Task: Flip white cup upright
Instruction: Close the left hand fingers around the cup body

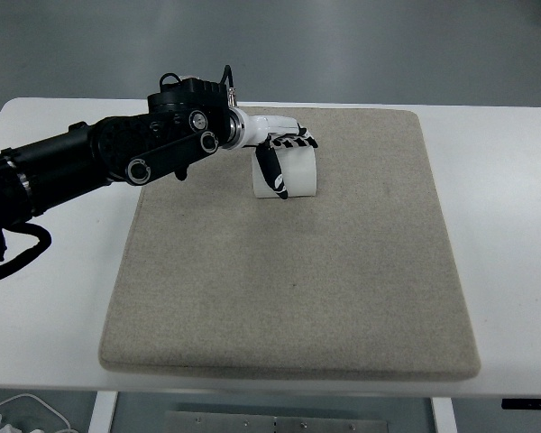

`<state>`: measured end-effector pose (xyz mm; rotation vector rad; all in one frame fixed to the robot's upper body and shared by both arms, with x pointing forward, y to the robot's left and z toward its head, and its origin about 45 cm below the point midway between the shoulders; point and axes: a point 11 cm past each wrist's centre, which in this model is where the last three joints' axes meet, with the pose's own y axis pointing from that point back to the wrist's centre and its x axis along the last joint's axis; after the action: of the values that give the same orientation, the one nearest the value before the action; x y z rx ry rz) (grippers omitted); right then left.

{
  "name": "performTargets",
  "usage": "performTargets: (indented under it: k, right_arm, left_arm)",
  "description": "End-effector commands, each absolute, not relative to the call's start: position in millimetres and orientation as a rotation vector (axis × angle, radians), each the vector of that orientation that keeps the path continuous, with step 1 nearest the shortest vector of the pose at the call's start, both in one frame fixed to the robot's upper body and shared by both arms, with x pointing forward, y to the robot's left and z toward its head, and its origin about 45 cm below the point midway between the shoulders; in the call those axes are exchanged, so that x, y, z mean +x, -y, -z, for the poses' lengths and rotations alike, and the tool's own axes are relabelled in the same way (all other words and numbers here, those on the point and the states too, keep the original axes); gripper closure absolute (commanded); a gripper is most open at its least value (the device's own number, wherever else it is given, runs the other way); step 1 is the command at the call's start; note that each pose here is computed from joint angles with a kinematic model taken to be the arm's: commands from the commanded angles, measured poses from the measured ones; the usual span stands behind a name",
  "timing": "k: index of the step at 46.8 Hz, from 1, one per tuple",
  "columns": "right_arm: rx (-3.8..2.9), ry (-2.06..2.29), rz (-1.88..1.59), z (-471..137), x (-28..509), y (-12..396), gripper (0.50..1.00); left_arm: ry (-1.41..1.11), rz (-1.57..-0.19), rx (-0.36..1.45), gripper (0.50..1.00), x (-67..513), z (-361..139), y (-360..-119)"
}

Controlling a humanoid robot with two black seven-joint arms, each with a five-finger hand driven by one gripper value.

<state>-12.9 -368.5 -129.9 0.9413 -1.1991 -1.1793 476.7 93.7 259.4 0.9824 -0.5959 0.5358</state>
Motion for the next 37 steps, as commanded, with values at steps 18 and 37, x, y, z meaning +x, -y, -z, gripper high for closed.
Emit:
performTargets:
  k: [18, 37]
  right_arm:
    - [0.941, 1.199, 1.179, 129.9, -13.0, 368.5, 0.570]
    - [0.942, 1.200, 1.179, 129.8, -12.1, 368.5, 0.570]
  left_arm:
    - [0.655, -0.513, 1.010, 0.684, 477.7, -255.7, -92.4]
    - [0.641, -0.530, 0.986, 1.000, 480.1, -260.9, -91.2]
